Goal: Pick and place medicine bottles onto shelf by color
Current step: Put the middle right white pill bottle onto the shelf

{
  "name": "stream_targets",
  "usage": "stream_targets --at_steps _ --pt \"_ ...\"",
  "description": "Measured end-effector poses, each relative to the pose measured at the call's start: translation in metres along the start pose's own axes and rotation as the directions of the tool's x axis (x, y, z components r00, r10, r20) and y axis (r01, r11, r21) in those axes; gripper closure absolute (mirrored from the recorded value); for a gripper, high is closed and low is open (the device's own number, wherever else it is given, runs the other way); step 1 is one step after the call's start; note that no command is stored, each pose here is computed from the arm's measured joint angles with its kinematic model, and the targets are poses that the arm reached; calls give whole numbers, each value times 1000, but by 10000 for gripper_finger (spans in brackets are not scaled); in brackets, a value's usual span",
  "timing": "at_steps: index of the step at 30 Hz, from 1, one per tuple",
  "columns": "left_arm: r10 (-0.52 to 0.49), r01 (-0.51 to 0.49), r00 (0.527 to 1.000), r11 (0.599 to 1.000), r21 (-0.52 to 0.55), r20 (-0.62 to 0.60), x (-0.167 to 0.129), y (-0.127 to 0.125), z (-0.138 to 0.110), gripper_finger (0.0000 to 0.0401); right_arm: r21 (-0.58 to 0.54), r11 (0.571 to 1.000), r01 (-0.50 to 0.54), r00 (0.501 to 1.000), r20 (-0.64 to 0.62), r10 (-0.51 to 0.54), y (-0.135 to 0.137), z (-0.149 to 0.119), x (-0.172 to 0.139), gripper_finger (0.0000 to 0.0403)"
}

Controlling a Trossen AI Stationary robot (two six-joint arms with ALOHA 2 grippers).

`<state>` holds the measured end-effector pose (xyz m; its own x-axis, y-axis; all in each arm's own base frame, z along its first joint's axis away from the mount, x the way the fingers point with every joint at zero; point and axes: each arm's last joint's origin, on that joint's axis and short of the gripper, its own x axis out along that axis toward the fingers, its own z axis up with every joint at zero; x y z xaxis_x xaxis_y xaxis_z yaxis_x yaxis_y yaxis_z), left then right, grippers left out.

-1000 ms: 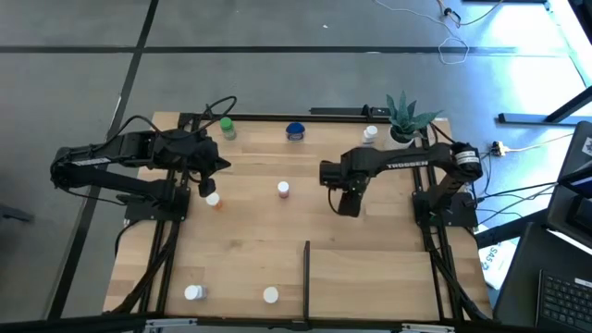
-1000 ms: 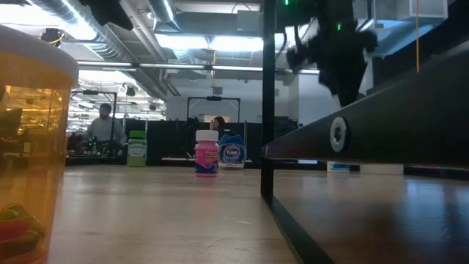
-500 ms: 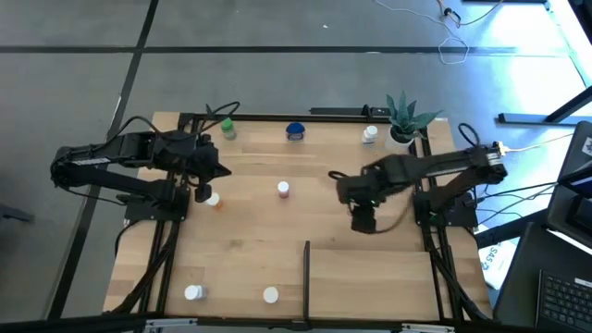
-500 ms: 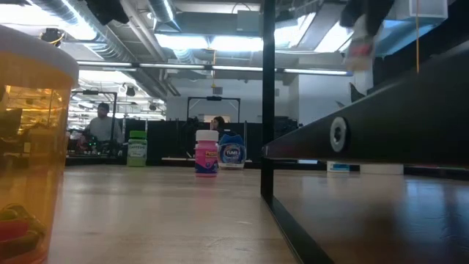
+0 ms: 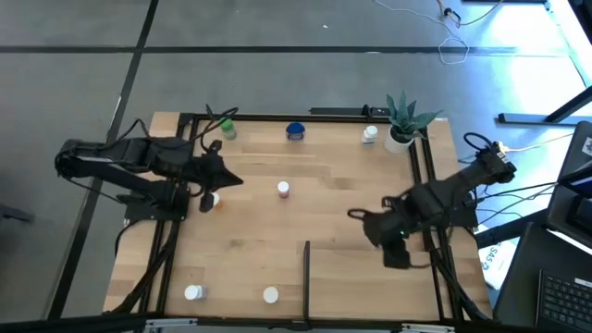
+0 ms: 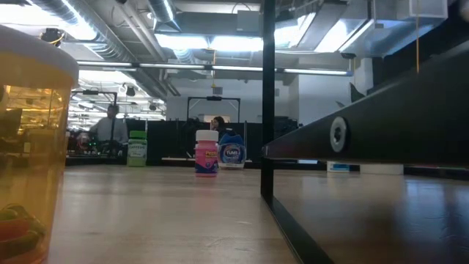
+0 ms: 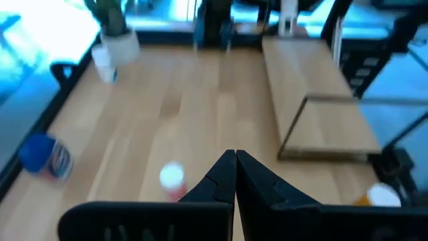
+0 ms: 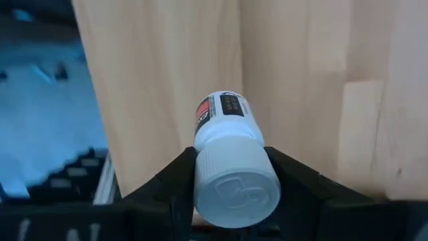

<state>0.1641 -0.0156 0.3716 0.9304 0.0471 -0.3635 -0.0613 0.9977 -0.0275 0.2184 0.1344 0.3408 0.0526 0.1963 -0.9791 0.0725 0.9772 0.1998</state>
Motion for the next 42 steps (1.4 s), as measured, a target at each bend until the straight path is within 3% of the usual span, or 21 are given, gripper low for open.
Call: stream_targets --at_steps 4,17,26,31,34,42 --pt "42 -42 999 999 6 28 15 -9 4 401 -57 998 -15 999 -34 13 17 -16 2 245" --pt "-41 37 991 999 27 125 62 -55 11 401 -79 997 -4 999 -49 0 50 -51 7 246" --pt "-132 125 984 990 69 120 62 -80 6 401 72 997 -30 999 32 27 55 -47 7 245" --pt "-162 154 979 985 79 122 57 -87 5 401 88 991 -102 994 43 98 62 -42 21 245" --pt "-172 163 977 983 80 129 54 -88 5 401 86 981 -172 985 0 172 65 -40 36 244" --pt "-171 162 977 983 81 125 54 -88 5 401 94 986 -141 985 -84 149 67 -57 68 244"
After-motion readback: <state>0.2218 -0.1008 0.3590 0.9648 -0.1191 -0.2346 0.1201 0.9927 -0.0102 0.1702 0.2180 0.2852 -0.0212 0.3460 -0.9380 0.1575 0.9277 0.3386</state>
